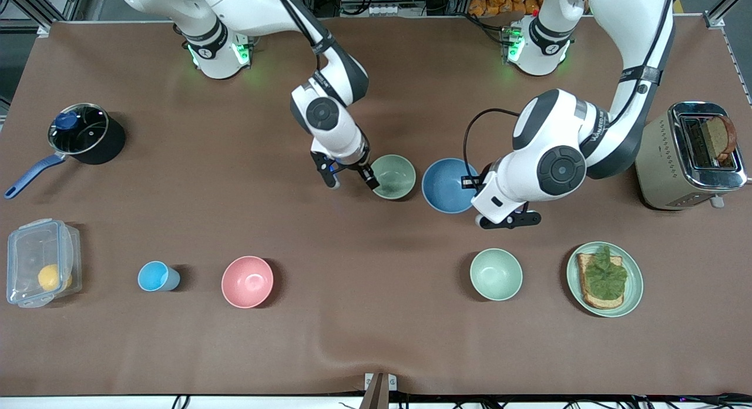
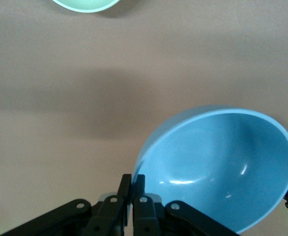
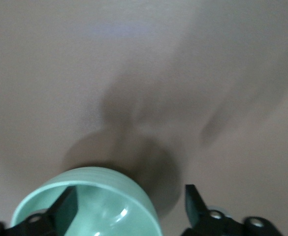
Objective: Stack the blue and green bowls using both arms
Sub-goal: 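Carry the green bowl and the blue bowl toward each other at table middle, then lower the blue bowl into the green bowl while the right gripper holds it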
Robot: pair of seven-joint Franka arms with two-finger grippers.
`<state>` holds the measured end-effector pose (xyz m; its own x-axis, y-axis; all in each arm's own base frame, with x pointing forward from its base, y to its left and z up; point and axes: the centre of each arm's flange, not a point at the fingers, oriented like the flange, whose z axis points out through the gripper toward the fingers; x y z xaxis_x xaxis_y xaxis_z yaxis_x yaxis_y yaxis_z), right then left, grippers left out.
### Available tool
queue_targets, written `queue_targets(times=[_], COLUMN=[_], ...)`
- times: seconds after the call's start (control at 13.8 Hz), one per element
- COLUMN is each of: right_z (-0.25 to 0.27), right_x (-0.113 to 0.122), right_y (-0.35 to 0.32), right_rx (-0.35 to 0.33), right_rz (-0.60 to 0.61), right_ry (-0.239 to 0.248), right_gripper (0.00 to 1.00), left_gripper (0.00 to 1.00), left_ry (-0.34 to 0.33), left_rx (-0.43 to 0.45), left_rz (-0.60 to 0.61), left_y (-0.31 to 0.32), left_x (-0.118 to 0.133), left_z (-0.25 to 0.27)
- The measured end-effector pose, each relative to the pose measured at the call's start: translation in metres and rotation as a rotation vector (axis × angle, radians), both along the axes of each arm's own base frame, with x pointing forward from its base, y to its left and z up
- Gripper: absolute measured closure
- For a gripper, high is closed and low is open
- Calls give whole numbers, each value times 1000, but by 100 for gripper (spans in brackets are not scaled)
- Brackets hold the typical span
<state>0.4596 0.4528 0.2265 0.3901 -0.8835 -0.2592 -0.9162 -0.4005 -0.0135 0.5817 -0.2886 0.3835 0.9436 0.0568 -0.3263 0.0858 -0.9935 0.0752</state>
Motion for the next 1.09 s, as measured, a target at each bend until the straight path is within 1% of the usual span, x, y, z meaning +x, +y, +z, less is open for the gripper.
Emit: queue_targets(times=[0.22,0.43,0.58,0.72,0.8,1.09], right_z=[11,6,-10,-29,-37,-55], right_x=[24,39,48,52,52,46], right_y=[-23,-43,-60,-71,-73,-69], right_rx=[51,113,172,229,241,237], right_rz=[-126,-253,-328,-360,-372,-387], right_ry=[116,195,244,277,288,285], right_gripper=[0,0,0,0,0,0], left_gripper=[95,95,95,95,95,95], left_ry=[17,27,39,48,50,34], left_rx=[-17,-14,-6,0,2,4], left_rz=[26,31,23,21,21,32], left_y=[-9,-28,-35,-38,-40,-46], left_x=[-5,-15,-23,-28,-29,-39], left_z=[1,2,-3,-9,-10,-15])
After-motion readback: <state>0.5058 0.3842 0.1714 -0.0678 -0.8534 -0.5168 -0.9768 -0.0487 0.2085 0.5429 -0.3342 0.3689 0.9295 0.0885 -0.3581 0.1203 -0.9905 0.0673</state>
